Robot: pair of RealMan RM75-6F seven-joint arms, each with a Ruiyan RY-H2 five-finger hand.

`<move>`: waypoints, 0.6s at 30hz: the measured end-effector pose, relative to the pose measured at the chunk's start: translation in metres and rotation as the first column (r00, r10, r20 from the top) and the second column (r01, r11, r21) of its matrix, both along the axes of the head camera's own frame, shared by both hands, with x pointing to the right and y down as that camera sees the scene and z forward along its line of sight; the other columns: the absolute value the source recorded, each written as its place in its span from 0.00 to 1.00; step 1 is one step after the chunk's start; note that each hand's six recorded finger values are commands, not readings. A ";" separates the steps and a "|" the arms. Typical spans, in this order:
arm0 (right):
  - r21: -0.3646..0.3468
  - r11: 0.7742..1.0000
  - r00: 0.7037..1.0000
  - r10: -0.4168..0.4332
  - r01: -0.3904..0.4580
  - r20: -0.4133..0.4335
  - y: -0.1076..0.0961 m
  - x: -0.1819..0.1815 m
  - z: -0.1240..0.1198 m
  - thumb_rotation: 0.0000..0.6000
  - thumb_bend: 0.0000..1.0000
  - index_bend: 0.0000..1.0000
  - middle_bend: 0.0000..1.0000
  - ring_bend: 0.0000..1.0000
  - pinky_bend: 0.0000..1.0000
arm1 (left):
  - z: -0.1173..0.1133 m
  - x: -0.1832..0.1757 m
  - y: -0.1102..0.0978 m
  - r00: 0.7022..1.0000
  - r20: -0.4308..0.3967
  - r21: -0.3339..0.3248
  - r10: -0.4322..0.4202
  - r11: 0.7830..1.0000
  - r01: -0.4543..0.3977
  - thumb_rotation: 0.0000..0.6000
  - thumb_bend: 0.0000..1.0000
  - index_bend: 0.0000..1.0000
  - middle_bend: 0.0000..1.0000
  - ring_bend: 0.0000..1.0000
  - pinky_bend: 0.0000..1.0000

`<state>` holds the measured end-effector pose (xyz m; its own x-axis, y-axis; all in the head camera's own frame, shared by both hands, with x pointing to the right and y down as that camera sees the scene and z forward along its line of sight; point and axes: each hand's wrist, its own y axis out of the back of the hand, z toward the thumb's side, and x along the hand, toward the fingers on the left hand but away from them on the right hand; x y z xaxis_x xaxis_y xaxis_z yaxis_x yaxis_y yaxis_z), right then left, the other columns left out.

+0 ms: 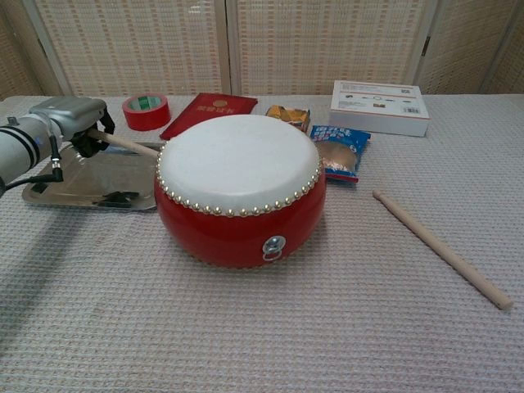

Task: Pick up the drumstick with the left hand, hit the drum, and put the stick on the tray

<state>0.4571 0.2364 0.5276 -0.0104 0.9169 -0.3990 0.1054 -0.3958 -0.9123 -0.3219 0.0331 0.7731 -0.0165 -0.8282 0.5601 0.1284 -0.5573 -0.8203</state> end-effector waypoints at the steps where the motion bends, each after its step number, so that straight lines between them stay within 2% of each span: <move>1: 0.001 1.000 1.000 0.000 0.000 0.000 0.000 0.000 0.000 1.00 0.26 0.00 0.06 0.00 0.01 | 0.000 0.001 0.000 1.000 0.000 -0.005 0.005 1.000 -0.005 1.00 0.52 0.41 0.40 0.35 0.61; 4: 0.003 1.000 1.000 0.004 -0.004 -0.002 0.001 0.002 -0.001 1.00 0.26 0.00 0.06 0.00 0.01 | -0.001 0.003 0.000 1.000 -0.002 -0.020 0.013 1.000 -0.013 1.00 0.50 0.23 0.24 0.21 0.45; 9: 0.007 1.000 1.000 0.005 -0.005 -0.001 0.001 0.003 -0.003 1.00 0.26 0.00 0.06 0.00 0.01 | 0.000 0.005 0.002 1.000 -0.015 -0.057 0.008 0.998 -0.009 1.00 0.43 0.03 0.06 0.03 0.23; 12: 0.006 1.000 1.000 0.005 -0.005 0.001 0.001 0.003 -0.002 1.00 0.26 0.00 0.06 0.00 0.01 | -0.001 0.006 0.003 1.000 -0.026 -0.073 0.001 0.997 -0.003 1.00 0.35 0.00 0.00 0.00 0.17; 18: 0.007 1.000 1.000 0.006 -0.006 0.001 0.002 0.004 -0.002 1.00 0.26 0.00 0.06 0.00 0.01 | -0.002 0.007 0.003 0.999 -0.046 -0.098 -0.027 0.995 0.022 1.00 0.26 0.00 0.00 0.00 0.10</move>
<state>0.4608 0.2380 0.5253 -0.0156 0.9197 -0.3924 0.1090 -0.3885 -0.9150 -0.3152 0.0362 0.7712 -0.0075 -0.7696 0.6384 0.0759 -0.6371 -0.7671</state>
